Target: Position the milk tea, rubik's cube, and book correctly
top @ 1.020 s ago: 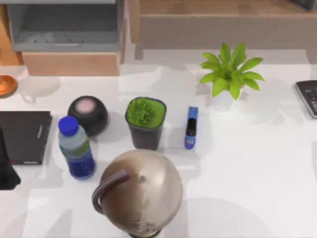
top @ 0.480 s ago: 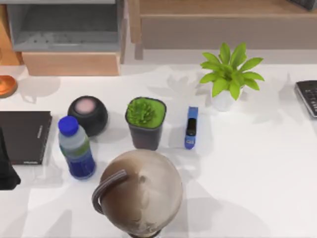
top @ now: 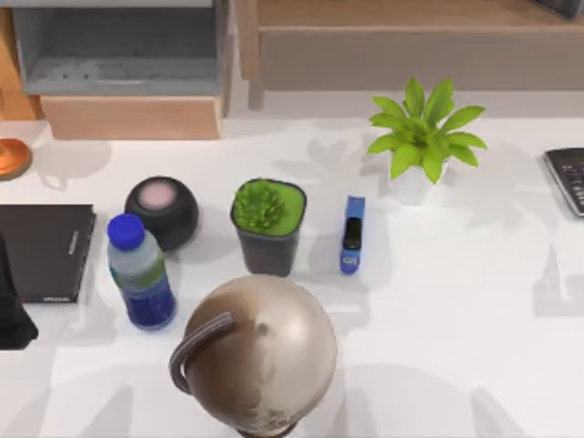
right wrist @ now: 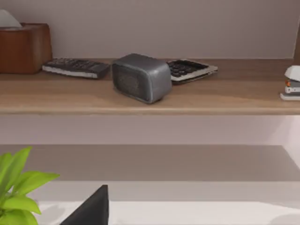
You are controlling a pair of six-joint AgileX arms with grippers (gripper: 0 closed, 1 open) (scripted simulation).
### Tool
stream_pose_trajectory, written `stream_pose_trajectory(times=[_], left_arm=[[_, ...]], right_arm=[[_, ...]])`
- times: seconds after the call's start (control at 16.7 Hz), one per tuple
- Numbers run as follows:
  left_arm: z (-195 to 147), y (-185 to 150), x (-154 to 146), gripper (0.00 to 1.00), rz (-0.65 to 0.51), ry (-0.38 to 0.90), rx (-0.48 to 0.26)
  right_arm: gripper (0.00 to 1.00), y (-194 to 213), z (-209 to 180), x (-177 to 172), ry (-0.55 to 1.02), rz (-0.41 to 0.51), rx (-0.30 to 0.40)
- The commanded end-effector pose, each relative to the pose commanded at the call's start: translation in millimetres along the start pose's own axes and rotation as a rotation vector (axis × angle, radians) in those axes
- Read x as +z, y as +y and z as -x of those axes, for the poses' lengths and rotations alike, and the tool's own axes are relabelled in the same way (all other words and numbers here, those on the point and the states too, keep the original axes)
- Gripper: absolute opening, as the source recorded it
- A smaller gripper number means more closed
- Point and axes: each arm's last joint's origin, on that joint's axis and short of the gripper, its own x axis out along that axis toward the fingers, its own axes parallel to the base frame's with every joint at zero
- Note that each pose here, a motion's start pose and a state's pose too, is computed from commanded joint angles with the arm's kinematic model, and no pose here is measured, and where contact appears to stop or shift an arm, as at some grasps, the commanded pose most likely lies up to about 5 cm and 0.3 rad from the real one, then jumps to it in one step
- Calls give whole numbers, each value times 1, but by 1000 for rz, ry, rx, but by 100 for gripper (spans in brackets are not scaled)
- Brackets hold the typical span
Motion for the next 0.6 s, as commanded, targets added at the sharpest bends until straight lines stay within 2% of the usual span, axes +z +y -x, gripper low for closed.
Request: stream_pose_trajectory(times=[0.24, 0.6], left_arm=[[0, 0, 0, 100, 0, 0, 0], [0, 0, 0, 100, 0, 0, 0]], right_arm=[[100, 2, 6, -47, -5, -1, 4], [100, 2, 6, -54, -6, -1, 5]])
